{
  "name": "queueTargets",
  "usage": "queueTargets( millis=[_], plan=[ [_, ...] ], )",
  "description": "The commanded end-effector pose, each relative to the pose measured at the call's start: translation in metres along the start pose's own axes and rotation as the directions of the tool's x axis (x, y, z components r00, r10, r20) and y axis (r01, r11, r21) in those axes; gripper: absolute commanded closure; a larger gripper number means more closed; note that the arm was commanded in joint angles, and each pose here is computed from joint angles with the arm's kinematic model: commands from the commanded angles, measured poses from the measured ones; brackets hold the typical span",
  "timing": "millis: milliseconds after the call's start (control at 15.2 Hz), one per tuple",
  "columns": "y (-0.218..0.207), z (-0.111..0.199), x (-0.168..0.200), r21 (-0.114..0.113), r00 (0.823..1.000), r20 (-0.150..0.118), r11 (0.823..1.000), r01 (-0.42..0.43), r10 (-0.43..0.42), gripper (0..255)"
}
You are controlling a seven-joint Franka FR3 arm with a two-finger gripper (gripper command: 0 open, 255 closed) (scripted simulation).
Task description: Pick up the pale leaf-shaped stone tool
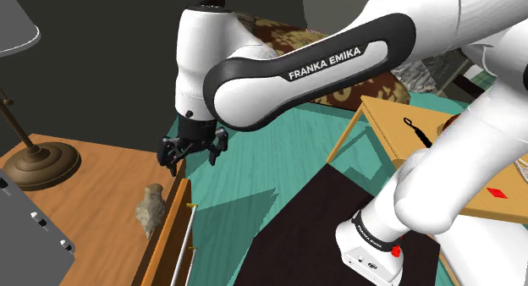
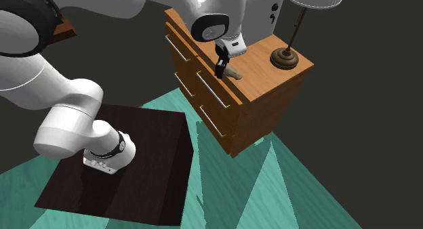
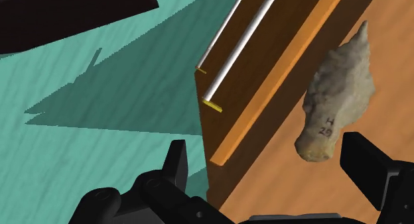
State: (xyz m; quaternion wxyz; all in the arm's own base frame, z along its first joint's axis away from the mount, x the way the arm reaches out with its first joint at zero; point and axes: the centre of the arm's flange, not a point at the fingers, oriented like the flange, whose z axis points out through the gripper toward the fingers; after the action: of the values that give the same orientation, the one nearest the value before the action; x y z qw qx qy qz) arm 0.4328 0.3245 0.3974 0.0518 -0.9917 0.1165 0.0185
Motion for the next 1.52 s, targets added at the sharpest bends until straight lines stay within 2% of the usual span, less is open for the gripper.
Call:
queueTargets(
  millis=[0, 462, 990, 1122, 1188, 1452],
  plan=[
    [-0.022, 0.017, 0.006, 0.002, 1.0, 0.006, 1.0, -0.021, 0.021, 0],
    [-0.092, 0.073, 0.03, 0.004, 0.996, 0.025, 0.996, -0.084, 0.084, 0],
    [-0.091, 0.115, 0.033, 0.005, 0.996, 0.026, 0.996, -0.087, 0.087, 0],
    [-0.091, 0.115, 0.033, 0.005, 0.996, 0.026, 0.996, -0.087, 0.087, 0],
    [-0.091, 0.116, 0.033, 0.005, 0.996, 0.026, 0.996, -0.087, 0.087, 255],
    [-0.091, 0.116, 0.034, 0.005, 0.996, 0.026, 0.996, -0.087, 0.087, 255]
  ],
)
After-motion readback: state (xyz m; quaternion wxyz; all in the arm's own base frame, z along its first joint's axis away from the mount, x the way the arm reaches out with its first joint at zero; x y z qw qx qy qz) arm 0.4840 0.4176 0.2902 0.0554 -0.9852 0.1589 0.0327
